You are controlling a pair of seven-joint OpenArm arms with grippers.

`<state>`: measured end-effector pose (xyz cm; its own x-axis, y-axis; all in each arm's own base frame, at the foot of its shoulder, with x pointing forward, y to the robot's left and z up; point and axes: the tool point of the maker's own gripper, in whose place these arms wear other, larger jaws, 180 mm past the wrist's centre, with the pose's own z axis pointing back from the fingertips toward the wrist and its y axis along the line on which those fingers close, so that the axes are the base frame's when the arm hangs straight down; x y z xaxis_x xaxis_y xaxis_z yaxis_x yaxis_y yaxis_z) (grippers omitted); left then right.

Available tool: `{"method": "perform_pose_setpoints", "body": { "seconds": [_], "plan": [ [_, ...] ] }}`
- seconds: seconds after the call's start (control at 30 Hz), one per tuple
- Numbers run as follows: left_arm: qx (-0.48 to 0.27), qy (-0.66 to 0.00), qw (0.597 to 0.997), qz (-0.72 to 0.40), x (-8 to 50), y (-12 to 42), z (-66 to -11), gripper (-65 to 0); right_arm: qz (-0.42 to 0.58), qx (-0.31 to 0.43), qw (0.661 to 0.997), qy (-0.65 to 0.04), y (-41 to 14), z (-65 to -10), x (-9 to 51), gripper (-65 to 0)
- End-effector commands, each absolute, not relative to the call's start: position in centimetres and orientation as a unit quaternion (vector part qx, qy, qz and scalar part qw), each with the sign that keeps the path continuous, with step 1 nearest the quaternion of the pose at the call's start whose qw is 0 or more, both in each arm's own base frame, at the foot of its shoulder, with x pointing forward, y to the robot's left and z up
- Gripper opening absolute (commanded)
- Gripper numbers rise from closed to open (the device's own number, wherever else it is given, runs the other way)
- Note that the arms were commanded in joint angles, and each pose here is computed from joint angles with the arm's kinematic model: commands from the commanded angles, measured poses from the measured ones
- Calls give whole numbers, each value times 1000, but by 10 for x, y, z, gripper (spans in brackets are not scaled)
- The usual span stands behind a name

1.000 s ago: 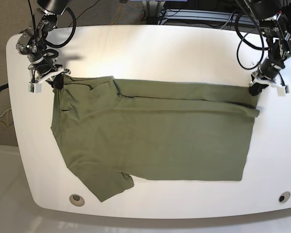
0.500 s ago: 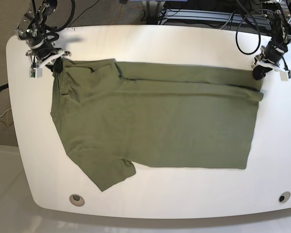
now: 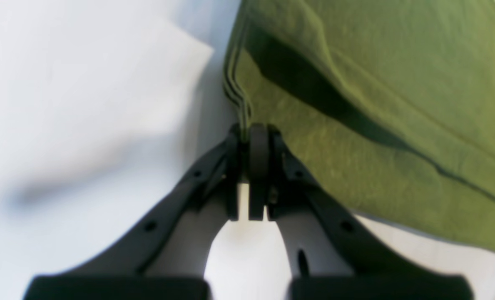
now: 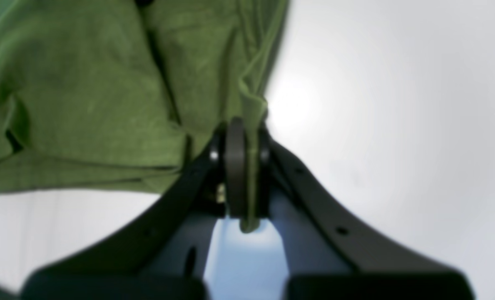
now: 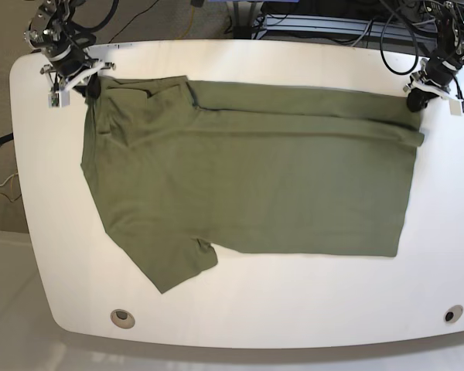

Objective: Fold the T-shirt properly
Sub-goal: 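Pull the folded edge with both grippers away from the hem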

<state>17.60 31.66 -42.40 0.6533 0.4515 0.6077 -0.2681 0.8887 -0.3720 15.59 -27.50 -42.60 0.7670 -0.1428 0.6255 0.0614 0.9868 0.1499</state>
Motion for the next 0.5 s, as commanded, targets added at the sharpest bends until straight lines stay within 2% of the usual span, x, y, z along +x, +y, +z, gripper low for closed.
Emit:
{"method": "perform_pose_setpoints", "body": {
  "seconds": [0.0, 0.47],
  "plan": [
    [-102, -326, 921, 186, 154, 320, -431, -650, -45, 46, 946, -317, -280, -425, 141, -650],
    [-96, -330, 926, 156, 136, 313, -410, -650, -30, 60, 945, -321, -271, -400, 112, -650]
  ]
}}
